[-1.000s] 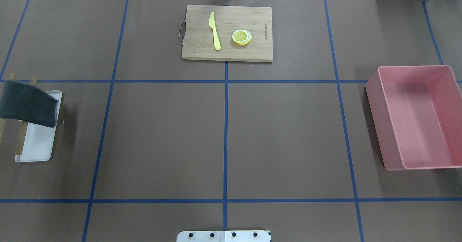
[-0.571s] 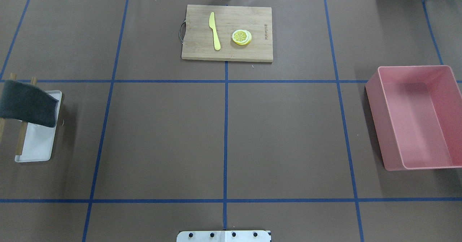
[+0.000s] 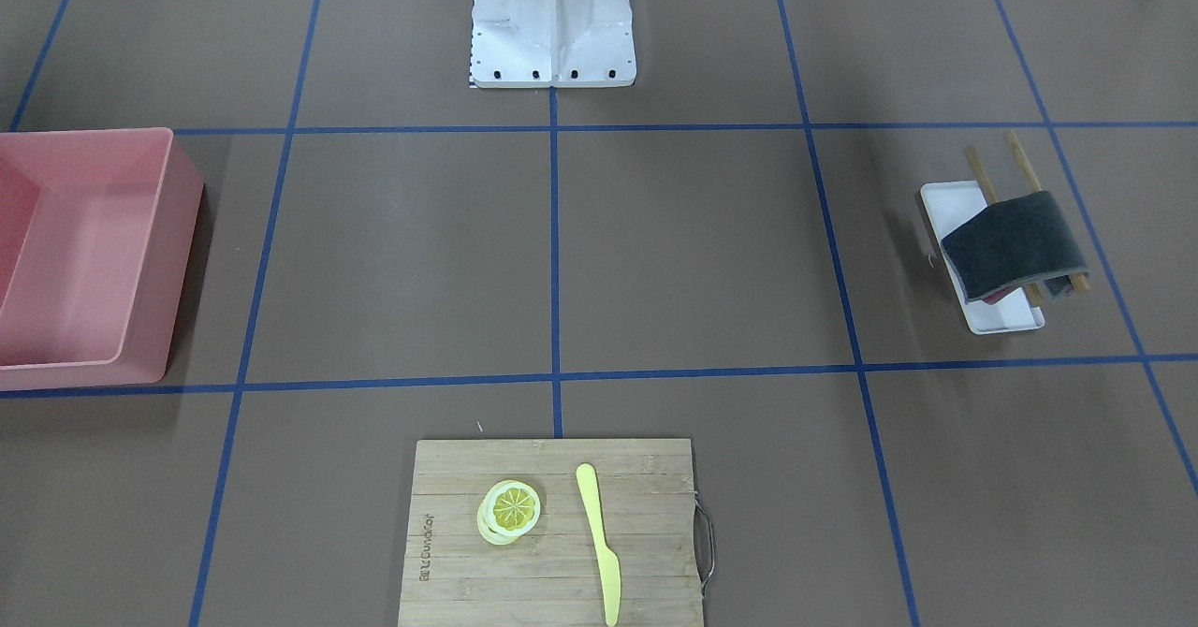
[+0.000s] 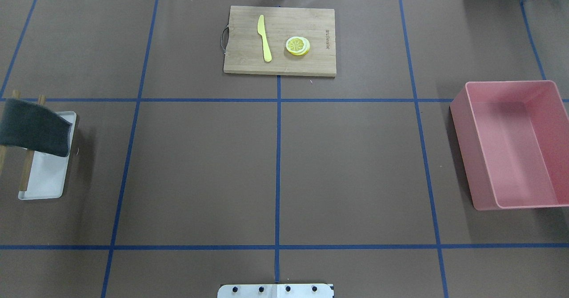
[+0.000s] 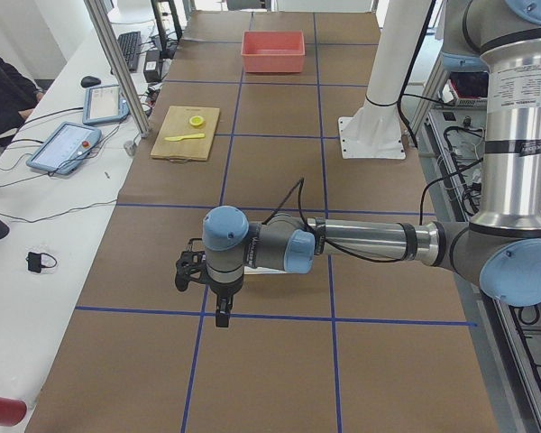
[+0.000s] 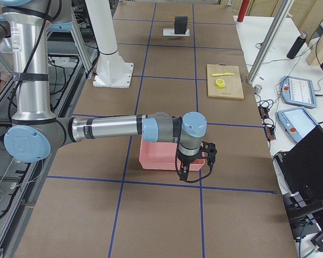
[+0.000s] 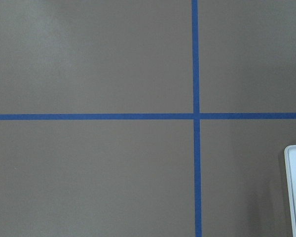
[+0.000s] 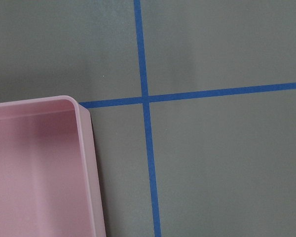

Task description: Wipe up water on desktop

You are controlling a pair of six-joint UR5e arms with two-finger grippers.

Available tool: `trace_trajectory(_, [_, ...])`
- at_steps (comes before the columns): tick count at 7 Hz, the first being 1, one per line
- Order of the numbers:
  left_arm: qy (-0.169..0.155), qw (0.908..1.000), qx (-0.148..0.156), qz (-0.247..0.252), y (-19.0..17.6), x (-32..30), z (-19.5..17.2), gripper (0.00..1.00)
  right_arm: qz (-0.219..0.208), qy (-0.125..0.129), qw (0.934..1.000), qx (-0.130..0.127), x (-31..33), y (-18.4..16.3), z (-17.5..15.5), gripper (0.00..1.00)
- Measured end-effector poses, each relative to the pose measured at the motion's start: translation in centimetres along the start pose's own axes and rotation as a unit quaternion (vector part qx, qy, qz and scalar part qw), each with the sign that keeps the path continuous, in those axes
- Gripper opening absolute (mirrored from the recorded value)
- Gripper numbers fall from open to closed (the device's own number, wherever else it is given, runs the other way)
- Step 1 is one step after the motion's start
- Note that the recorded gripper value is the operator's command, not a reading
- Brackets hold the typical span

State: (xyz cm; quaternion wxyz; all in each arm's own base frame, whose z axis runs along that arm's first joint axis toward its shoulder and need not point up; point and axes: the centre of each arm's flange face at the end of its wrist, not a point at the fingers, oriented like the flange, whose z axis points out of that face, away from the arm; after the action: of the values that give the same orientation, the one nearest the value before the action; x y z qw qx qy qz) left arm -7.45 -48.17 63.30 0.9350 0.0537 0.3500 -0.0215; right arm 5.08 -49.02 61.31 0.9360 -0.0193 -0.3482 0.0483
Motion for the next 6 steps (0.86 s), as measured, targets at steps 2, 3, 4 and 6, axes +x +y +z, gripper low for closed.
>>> trace_trajectory(2, [0.002,1.0,0.003,0.003,-0.2,0.3,-0.3,0.99,0.0,-0.001,1.0,0.001,-0.1,0.0,-0.1,1.0])
trace_trajectory(3, [0.004,1.0,0.006,0.006,-0.4,0.6,-0.6,0.99,0.0,-0.002,1.0,0.004,-0.1,-0.1,-0.3,1.0])
trace_trajectory(4, [0.005,0.9999,0.009,0.008,-0.5,0.8,-0.8,0.99,-0.001,-0.001,1.0,0.007,-0.1,-0.2,-0.6,1.0])
trace_trajectory(6, [0.032,0.9992,0.016,0.014,-0.7,1.6,-1.0,0.99,-0.006,0.0,0.9999,0.016,-0.6,-0.6,-1.4,1.0])
